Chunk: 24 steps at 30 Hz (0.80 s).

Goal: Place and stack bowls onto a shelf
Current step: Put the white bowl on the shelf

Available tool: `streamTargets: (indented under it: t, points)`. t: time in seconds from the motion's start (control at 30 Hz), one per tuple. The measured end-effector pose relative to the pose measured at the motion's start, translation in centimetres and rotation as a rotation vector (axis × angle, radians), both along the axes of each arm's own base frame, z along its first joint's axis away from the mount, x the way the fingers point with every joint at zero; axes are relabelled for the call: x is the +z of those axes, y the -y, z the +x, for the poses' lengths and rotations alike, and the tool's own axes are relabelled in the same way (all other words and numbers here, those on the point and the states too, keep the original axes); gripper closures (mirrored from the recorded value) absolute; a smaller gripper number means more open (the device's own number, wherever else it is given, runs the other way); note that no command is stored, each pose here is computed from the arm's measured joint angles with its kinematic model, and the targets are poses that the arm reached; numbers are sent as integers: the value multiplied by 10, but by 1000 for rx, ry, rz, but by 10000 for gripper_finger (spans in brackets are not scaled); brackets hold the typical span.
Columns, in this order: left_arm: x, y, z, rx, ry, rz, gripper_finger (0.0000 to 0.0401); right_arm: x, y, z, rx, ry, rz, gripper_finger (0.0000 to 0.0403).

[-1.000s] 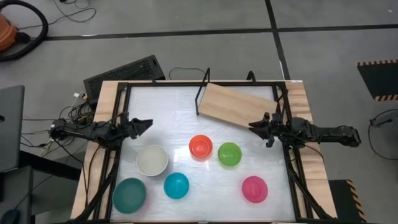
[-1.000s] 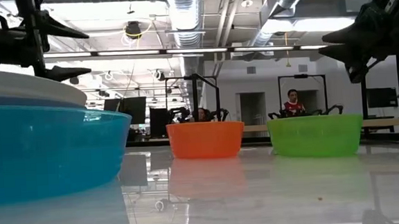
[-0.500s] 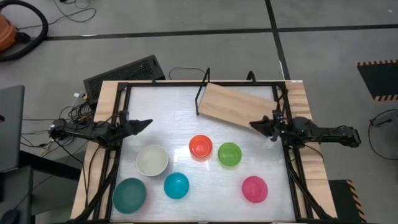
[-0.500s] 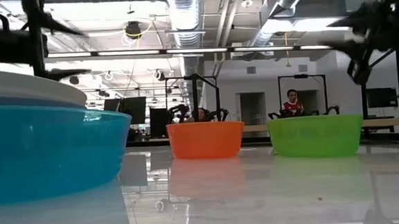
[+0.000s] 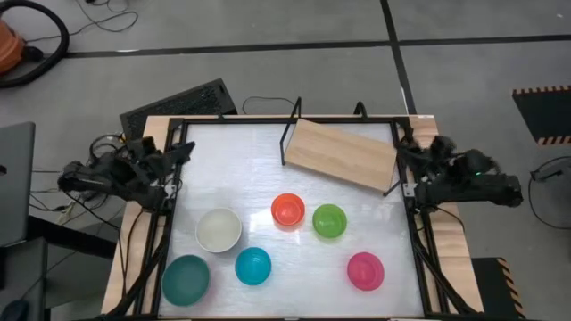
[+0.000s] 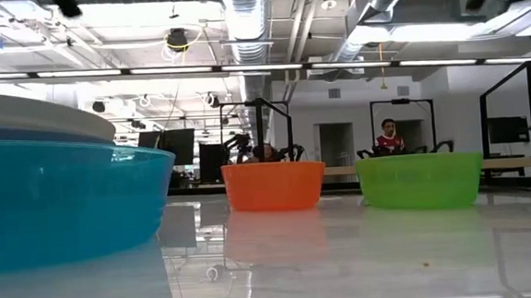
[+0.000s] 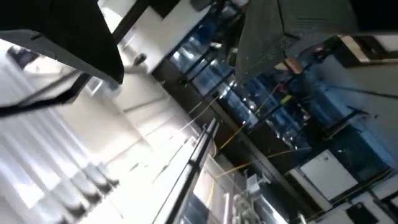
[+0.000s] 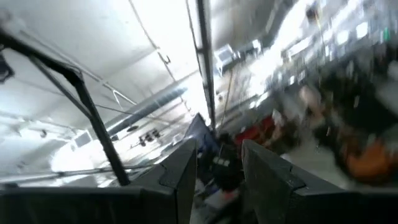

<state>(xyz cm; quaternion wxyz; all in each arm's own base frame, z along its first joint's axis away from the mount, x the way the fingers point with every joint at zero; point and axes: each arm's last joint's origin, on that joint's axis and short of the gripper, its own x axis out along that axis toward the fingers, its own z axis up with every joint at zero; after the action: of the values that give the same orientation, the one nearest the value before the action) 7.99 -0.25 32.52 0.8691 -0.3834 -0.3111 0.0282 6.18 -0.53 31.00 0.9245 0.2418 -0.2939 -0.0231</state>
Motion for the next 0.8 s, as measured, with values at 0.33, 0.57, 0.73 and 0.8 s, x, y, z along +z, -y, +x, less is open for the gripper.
streamTargets:
  t: [0.33,0.57,0.73,0.8]
  points:
    - [75,11,45,-107,-546,115,107,73,2,33,-100,-545,-117,247]
    - [112,12,55,-64,-764,179,107,79,1,90,-37,-1077,15,249]
    - [128,9,48,0,-783,189,107,53,-7,126,135,-1403,248,257]
    - [129,9,46,22,-790,206,107,38,-14,140,182,-1512,271,263]
